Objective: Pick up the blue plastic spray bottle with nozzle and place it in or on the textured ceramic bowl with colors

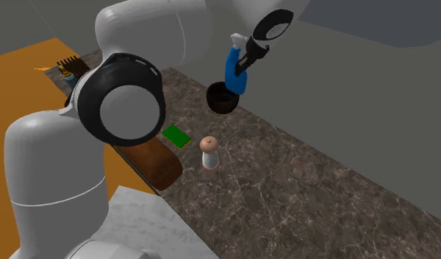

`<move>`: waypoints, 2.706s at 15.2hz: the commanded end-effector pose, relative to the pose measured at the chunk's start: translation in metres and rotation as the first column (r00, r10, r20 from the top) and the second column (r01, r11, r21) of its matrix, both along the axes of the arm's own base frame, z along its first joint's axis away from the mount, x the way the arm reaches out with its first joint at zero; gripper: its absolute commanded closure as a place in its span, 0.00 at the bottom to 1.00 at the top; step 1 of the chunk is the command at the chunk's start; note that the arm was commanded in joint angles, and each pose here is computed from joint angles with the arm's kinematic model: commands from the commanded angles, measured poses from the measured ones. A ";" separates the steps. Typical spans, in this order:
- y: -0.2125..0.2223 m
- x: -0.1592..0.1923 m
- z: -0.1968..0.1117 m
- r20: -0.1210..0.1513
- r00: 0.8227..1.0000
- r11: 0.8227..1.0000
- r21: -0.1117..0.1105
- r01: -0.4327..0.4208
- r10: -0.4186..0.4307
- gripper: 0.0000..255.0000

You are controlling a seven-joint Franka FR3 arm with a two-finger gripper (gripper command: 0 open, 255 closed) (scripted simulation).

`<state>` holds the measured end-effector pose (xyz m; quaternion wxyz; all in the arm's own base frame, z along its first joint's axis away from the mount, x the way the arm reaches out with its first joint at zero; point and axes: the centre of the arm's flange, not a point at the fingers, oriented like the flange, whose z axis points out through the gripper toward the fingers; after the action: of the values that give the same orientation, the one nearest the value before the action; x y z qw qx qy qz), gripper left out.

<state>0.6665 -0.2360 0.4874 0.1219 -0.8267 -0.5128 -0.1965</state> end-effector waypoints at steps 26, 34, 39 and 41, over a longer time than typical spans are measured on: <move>0.064 0.066 -0.066 0.001 1.000 1.000 0.001 0.001 -0.001 0.00; 0.046 0.056 -0.032 0.001 1.000 1.000 0.001 0.001 -0.001 0.00; 0.042 0.054 -0.022 0.001 1.000 1.000 0.001 0.001 -0.001 0.00; 0.042 0.054 -0.022 0.001 1.000 1.000 0.001 0.001 -0.001 0.00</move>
<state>0.7173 -0.1677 0.4398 0.1573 -0.8237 -0.5118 -0.1866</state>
